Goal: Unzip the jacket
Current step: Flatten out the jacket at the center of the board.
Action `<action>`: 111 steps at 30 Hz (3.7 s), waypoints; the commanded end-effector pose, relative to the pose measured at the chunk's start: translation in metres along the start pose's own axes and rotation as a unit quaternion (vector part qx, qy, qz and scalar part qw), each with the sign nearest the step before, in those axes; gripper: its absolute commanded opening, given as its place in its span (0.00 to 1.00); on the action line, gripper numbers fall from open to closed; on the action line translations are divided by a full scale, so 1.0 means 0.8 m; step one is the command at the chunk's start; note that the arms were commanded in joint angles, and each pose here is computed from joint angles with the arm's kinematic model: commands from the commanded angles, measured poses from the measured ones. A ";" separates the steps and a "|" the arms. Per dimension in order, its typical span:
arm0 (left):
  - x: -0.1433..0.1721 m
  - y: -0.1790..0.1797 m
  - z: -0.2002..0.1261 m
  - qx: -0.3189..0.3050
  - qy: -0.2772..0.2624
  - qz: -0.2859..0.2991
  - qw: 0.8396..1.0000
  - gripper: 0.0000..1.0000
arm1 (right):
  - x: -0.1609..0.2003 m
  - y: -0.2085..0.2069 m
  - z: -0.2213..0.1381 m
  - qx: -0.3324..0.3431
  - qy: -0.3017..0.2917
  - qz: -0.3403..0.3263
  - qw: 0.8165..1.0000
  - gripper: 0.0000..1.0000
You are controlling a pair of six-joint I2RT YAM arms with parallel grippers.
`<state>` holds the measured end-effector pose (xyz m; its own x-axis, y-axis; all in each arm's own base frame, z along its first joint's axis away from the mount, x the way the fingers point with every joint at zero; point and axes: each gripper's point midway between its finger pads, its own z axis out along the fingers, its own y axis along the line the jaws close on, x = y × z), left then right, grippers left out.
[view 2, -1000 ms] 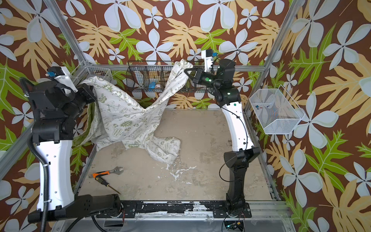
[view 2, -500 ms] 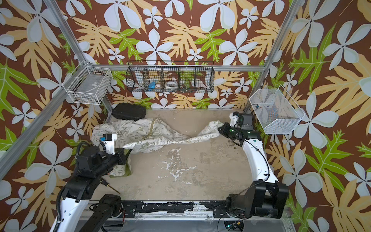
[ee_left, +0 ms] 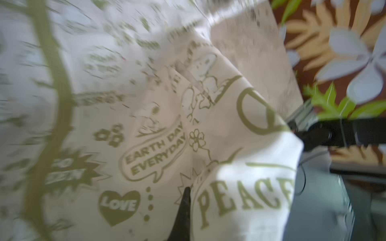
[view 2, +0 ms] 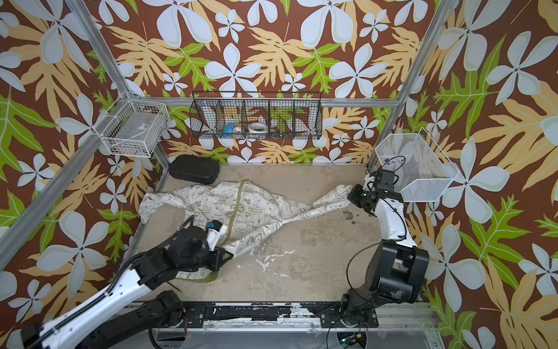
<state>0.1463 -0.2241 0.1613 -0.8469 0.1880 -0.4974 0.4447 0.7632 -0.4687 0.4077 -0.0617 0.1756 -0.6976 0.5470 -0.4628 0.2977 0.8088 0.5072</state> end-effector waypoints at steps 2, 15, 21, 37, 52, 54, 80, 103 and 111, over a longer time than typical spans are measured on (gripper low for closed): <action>0.001 -0.039 0.045 -0.020 0.023 0.030 0.999 0.31 | 0.006 -0.028 0.007 0.039 0.006 0.003 0.999 0.21; -0.096 -0.023 0.000 -0.176 -0.008 0.168 0.970 1.00 | -0.031 -0.049 -0.037 0.140 -0.060 0.002 0.988 0.78; -0.178 0.070 -0.030 -0.226 -0.070 0.065 0.969 1.00 | -0.002 0.044 0.003 0.064 -0.021 -0.072 0.995 0.99; -0.226 0.329 -0.059 -0.333 -0.106 -0.234 0.907 1.00 | 0.155 0.256 0.188 -0.060 0.142 -0.274 0.949 0.90; -0.192 0.405 -0.062 -0.341 -0.152 -0.327 0.868 0.96 | 0.284 0.070 0.200 0.007 0.233 -0.111 0.966 0.26; -0.195 0.409 -0.061 -0.340 -0.161 -0.331 0.865 0.94 | 0.279 0.039 0.193 0.007 0.222 -0.060 0.973 0.20; -0.174 0.427 0.030 -0.281 -0.130 -0.379 0.872 0.75 | 0.089 0.203 0.175 -0.052 0.115 -0.266 0.956 1.00; -0.241 0.400 -0.074 -0.323 -0.246 -0.309 0.860 0.68 | 0.154 0.241 0.268 -0.109 0.221 -0.362 0.899 0.41; -0.278 0.353 -0.122 -0.293 -0.273 -0.270 0.875 0.69 | 0.167 0.304 0.162 -0.077 0.164 -0.385 0.905 0.00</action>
<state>0.4398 0.0118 0.2065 -0.5237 -0.5182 -0.6761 -0.3523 0.8544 -0.3820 0.4936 0.2245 0.1213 -0.8340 -0.2771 -0.4771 -0.4412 0.8542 0.2751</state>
